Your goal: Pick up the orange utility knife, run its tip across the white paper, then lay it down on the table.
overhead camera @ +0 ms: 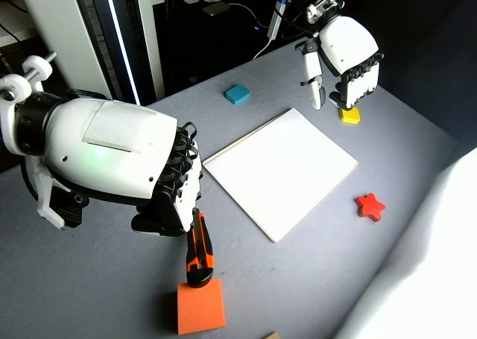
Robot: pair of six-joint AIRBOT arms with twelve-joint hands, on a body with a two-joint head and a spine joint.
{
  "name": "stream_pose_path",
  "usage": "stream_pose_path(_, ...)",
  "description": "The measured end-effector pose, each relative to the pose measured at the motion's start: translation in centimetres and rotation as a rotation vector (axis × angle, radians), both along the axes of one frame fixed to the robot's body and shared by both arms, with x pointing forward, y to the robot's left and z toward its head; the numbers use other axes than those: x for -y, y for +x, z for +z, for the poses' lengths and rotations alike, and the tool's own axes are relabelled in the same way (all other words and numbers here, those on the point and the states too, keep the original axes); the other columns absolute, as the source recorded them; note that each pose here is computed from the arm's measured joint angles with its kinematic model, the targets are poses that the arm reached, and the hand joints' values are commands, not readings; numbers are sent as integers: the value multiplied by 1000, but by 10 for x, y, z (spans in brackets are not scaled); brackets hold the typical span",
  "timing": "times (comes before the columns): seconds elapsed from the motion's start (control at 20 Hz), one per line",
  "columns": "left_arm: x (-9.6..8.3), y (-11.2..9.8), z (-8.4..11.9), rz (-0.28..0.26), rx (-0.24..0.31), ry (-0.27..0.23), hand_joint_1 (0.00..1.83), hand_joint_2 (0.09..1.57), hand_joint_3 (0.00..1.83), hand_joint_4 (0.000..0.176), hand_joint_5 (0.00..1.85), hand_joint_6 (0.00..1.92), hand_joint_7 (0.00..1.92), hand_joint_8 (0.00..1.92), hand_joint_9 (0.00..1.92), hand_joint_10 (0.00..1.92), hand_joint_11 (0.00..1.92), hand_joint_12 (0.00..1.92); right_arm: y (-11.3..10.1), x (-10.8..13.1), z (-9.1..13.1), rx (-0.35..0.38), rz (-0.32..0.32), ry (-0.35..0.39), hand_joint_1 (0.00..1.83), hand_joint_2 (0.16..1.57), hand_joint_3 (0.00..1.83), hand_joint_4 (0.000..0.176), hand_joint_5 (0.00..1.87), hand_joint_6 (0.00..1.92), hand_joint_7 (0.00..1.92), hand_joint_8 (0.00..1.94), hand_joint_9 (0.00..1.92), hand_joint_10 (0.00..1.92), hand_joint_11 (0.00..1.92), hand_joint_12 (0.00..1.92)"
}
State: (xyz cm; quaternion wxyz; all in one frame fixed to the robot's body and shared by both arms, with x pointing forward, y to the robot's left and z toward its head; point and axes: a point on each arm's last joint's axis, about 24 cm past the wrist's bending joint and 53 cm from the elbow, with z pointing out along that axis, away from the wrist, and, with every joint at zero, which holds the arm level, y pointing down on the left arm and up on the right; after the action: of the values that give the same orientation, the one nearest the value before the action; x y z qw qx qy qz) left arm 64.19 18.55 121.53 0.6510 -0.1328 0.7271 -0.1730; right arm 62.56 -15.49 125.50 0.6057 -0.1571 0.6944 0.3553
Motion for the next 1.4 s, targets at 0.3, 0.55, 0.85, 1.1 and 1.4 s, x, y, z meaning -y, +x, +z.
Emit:
stream_pose_path(0.3, -1, -1, -3, 4, -11, -2, 4, 1285, 2, 39, 0, 0, 75, 2, 113, 30, 0, 644, 4, 3, -7, -46, -25, 8, 177, 1339, 19, 0, 4, 109, 113, 2, 0, 316, 0, 224)
stream_pose_path(0.55, -4, 0, -8, 12, -22, 2, 18, 1281, 0, 34, 21, 7, 95, 7, 121, 20, 0, 612, 4, 3, -7, 9, -19, -53, 189, 1335, 1, 0, 17, 89, 142, 3, 0, 351, 0, 169)
stream_pose_path(0.85, -12, -2, -23, 56, -98, -61, 1, 1286, 1, 34, 5, 0, 85, 0, 132, 9, 0, 607, -6, -7, -14, 193, 84, -276, 531, 1220, 0, 0, 0, 7, 61, 6, 0, 69, 0, 0)
stream_pose_path(1.1, -16, -3, -23, 85, -133, -34, 32, 1279, 0, 37, 37, 6, 106, 2, 139, 6, 0, 609, -7, -8, -31, 235, 103, -385, 1042, 1146, 0, 0, 0, 0, 0, 0, 0, 0, 0, 0)
stream_pose_path(1.4, -19, -3, -9, 89, -105, 15, 0, 1284, 1, 38, 30, 1, 115, 1, 143, 3, 0, 608, 18, 0, -68, 72, 45, -369, 1162, 1151, 0, 0, 0, 0, 0, 0, 0, 0, 0, 0)
